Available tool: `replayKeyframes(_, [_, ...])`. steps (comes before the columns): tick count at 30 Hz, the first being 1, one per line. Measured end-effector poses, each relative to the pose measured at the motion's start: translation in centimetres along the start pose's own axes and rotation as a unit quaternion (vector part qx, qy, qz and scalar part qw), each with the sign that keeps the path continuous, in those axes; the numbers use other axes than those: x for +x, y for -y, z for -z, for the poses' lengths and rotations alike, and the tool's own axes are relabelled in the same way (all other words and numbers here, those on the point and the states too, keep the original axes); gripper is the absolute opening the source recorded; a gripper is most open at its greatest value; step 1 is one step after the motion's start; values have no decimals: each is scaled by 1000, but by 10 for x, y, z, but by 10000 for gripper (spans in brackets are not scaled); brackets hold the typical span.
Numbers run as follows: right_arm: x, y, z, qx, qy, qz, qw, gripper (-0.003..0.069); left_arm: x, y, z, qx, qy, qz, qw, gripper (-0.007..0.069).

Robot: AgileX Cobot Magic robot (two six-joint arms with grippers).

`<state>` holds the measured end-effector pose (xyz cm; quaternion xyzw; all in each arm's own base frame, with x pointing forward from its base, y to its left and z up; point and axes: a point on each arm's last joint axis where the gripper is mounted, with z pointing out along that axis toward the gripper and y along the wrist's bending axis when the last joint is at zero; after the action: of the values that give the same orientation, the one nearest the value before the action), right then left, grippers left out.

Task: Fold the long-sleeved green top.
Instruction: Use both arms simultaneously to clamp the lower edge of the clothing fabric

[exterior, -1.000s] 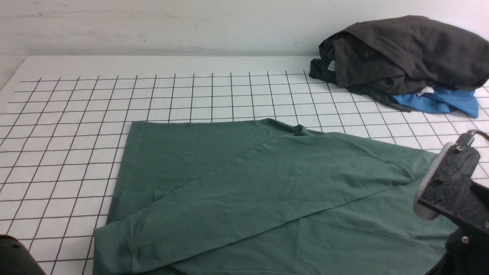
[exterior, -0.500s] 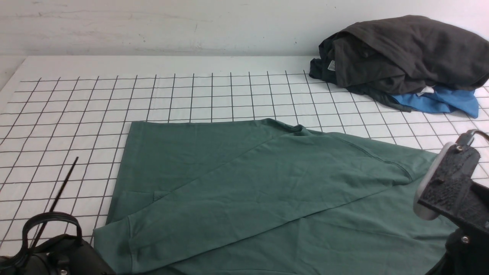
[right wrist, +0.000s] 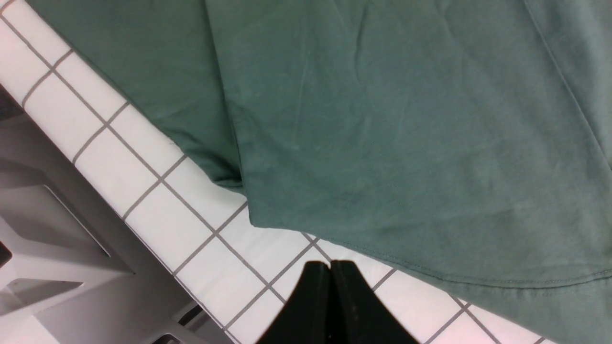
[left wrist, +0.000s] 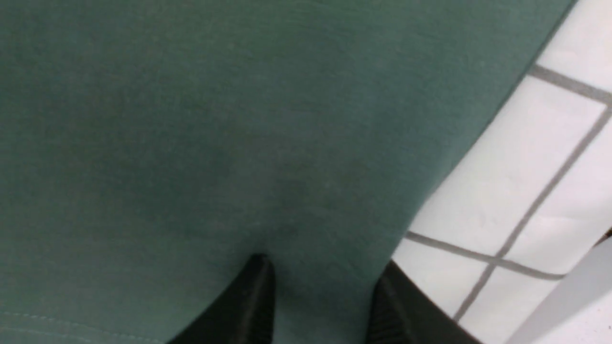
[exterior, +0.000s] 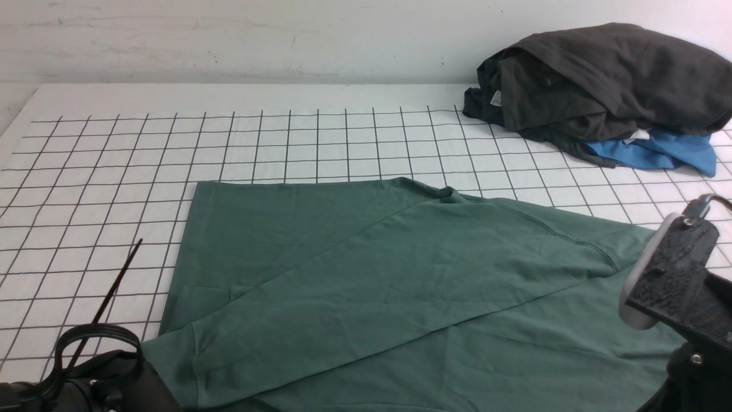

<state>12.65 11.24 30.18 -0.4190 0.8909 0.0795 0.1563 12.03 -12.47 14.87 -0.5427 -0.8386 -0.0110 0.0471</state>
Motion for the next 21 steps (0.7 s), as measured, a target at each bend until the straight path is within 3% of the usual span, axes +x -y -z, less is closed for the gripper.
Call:
replayKeyframes(7, [0, 0, 0, 0, 0, 0, 1000, -14, -9, -4, 8, -9, 14, -3, 1000, 137])
replayKeyframes(12, [0, 0, 0, 0, 0, 10, 1000, -14, -9, -4, 9, -9, 5, -5, 1000, 12])
replayKeyframes(15, [0, 0, 0, 0, 0, 30, 1000, 0, -8, -8, 13, -8, -6, 6, 1000, -1])
replayKeyframes(19, [0, 0, -1, 0, -1, 57, 998, 102, -3, -18, 24, -5, -17, 43, 999, -4])
replayKeyframes(21, [4, -1, -6, -5, -10, 69, 998, 199, 1, -22, 29, -7, -11, 58, 998, -4])
